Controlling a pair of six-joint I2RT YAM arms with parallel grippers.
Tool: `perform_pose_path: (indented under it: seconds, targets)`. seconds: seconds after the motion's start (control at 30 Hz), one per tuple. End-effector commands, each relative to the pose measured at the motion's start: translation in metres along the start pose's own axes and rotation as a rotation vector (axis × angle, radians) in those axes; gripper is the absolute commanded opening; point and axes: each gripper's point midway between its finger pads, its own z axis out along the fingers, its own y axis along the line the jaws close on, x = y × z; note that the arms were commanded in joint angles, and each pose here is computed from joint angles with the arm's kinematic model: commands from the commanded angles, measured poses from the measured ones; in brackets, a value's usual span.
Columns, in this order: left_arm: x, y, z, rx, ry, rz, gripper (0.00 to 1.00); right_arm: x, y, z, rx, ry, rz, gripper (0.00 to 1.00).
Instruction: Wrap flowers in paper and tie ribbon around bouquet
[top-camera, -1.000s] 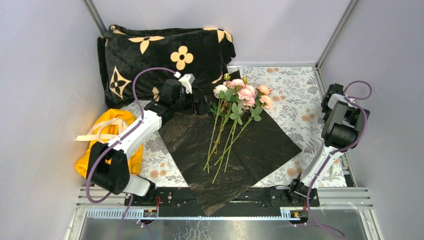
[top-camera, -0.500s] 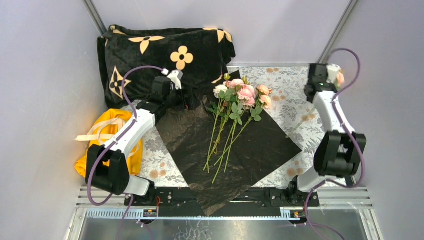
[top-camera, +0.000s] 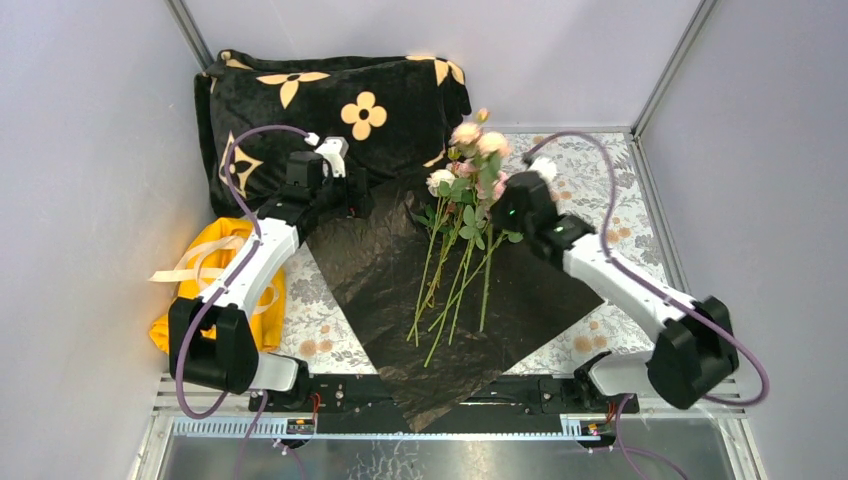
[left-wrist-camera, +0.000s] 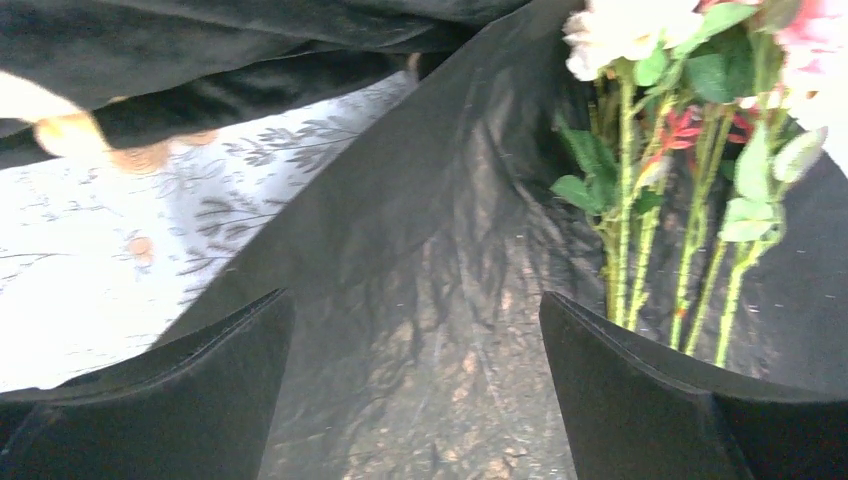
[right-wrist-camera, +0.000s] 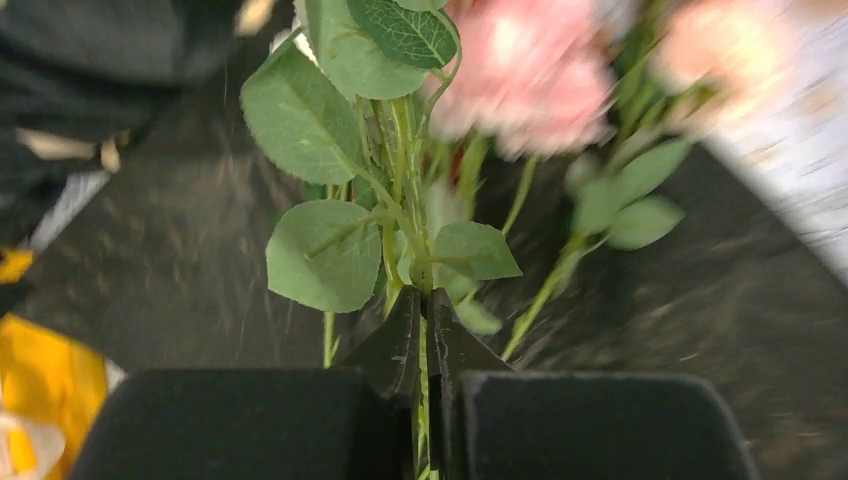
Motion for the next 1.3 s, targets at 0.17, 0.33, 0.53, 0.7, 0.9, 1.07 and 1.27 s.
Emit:
perform_pose_path:
  seconds: [0.17,0.33,0.53,0.7,0.9,1.07,1.27]
  targets:
    - [0.018,0.077,0.004,-0.162,0.088,0.218,0.99,0.081,0.086,0.039,-0.145,0.001,0.155,0.0]
    - [0.037,0.092,0.015,-0.164,0.134,0.213,0.99,0.118,0.084,0.061,-0.109,0.131,0.052,0.27]
    - [0.046,0.098,0.025,-0.154,0.156,0.203,0.99,0.131,0.067,0.051,-0.042,0.293,-0.257,0.7]
    - [0.053,0.097,0.028,-0.131,0.167,0.195,0.99,0.122,0.07,0.024,-0.126,0.35,-0.41,0.92]
    - [0.044,0.084,0.014,-0.079,0.139,0.224,0.99,0.096,0.064,-0.016,-0.152,0.346,-0.479,1.0]
    - [0.037,0.075,0.001,-0.048,0.111,0.269,0.99,0.075,0.001,-0.037,0.065,0.312,-0.459,1.0]
    - [0.064,0.089,0.019,-0.069,0.215,0.23,0.99,0.095,-0.046,-0.04,0.049,0.401,-0.279,1.0]
